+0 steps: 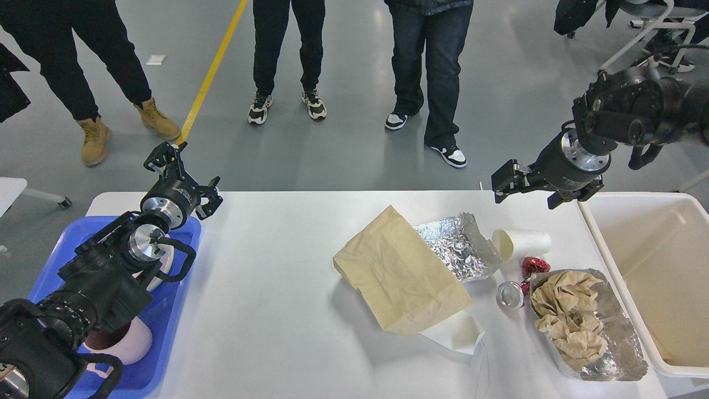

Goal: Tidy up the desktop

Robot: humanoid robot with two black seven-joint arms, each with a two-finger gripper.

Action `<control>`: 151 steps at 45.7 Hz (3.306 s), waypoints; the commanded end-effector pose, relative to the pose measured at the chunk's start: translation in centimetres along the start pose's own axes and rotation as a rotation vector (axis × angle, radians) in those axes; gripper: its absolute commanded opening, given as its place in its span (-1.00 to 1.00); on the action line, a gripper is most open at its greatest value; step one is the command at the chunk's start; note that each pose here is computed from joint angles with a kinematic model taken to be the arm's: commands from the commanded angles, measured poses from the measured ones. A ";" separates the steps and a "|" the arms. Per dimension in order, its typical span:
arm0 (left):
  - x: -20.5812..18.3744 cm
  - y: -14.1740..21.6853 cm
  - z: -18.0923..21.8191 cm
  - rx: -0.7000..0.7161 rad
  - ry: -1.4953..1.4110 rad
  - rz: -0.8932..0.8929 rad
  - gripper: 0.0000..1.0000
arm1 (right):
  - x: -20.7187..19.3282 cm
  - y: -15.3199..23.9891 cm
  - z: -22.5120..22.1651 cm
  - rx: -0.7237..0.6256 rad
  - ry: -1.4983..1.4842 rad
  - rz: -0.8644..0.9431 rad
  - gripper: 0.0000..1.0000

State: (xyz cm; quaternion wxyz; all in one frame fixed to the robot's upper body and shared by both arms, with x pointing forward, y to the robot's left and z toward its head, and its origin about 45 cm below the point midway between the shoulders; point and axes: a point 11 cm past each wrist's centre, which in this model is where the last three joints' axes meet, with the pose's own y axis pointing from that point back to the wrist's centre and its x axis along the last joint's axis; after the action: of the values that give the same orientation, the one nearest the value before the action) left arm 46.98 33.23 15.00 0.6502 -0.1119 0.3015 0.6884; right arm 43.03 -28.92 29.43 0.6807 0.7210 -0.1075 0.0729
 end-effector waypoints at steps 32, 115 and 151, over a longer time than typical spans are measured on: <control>0.0 0.0 0.0 0.000 0.000 0.000 0.93 | 1.8 11.2 -9.4 0.049 0.157 -0.003 1.00; 0.0 0.0 0.0 0.000 0.000 0.000 0.93 | 2.6 14.4 -10.4 0.025 0.184 0.052 1.00; 0.0 0.0 0.0 0.000 0.000 0.000 0.93 | 2.8 14.8 -10.0 0.027 0.175 0.061 1.00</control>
State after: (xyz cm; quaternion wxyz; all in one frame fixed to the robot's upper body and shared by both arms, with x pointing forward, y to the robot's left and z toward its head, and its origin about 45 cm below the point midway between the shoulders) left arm 46.98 33.22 14.99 0.6503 -0.1118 0.3015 0.6883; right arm 42.32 -19.46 44.67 0.6760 0.7171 -0.0626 0.1575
